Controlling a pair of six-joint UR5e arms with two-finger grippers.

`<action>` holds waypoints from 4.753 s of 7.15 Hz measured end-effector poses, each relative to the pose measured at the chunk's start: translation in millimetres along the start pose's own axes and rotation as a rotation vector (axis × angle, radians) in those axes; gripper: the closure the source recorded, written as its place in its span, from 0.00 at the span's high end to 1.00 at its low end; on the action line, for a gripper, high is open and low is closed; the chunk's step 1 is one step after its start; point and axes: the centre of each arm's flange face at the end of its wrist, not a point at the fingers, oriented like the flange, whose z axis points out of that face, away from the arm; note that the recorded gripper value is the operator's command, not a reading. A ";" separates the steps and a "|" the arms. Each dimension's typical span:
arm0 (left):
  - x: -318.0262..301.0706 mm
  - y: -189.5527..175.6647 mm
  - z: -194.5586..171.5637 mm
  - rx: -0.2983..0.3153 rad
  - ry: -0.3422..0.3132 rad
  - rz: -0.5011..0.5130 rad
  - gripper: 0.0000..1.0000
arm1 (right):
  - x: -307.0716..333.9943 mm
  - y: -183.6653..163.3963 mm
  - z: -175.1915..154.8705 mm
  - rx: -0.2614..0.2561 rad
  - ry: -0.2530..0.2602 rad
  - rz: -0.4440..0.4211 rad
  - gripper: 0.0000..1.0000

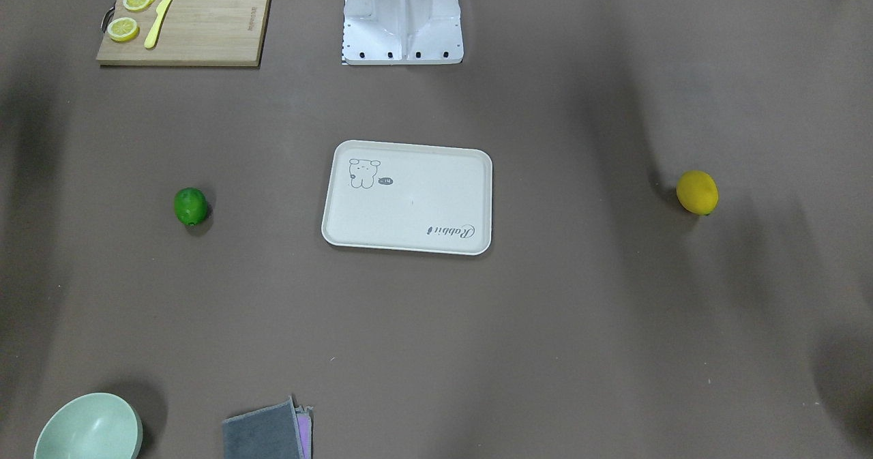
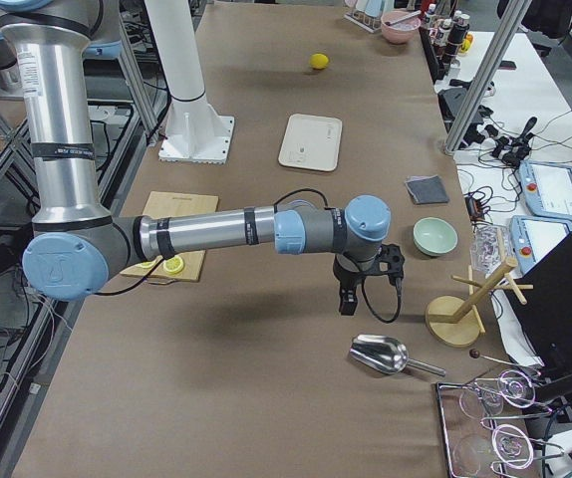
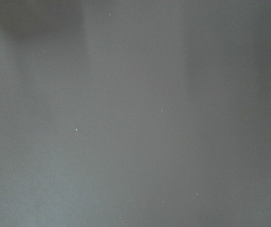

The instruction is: Place all lemons on tray

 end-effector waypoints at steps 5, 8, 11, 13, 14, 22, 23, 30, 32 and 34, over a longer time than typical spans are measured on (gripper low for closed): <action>150.9 -84.2 -28.0 0.052 0.016 -0.083 0.97 | -190.0 -37.9 55.4 -0.089 -0.036 0.020 0.99; 254.3 -108.5 1.9 0.007 0.021 -0.137 0.97 | -290.8 -31.0 98.6 -0.141 -0.015 -0.022 0.99; 323.0 -162.3 55.4 -0.036 -0.005 -0.182 0.97 | -335.5 -16.1 139.8 -0.208 -0.005 -0.070 0.99; 311.9 -163.7 75.8 -0.030 -0.005 -0.176 0.97 | -341.8 -4.4 164.1 -0.253 0.004 -0.088 0.99; 298.6 -154.7 83.3 -0.016 -0.002 -0.171 0.97 | -342.4 1.1 176.2 -0.276 0.009 -0.099 0.96; 290.6 -90.4 155.9 0.057 0.047 -0.246 0.23 | -379.0 0.7 167.3 -0.309 -0.082 -0.183 0.20; 292.5 -89.7 158.8 0.057 0.049 -0.245 0.00 | -418.3 -6.0 149.3 -0.276 -0.108 -0.233 0.20; 367.4 -129.5 95.8 -0.025 0.051 -0.212 0.00 | -567.6 38.6 157.4 0.003 -0.263 -0.637 1.00; 429.0 -168.9 50.5 -0.041 0.021 -0.206 0.00 | -560.2 30.6 152.8 0.031 -0.250 -0.629 1.00; 485.3 -188.4 15.8 -0.044 0.017 -0.245 0.00 | -527.4 -4.0 122.8 0.056 -0.257 -0.579 1.00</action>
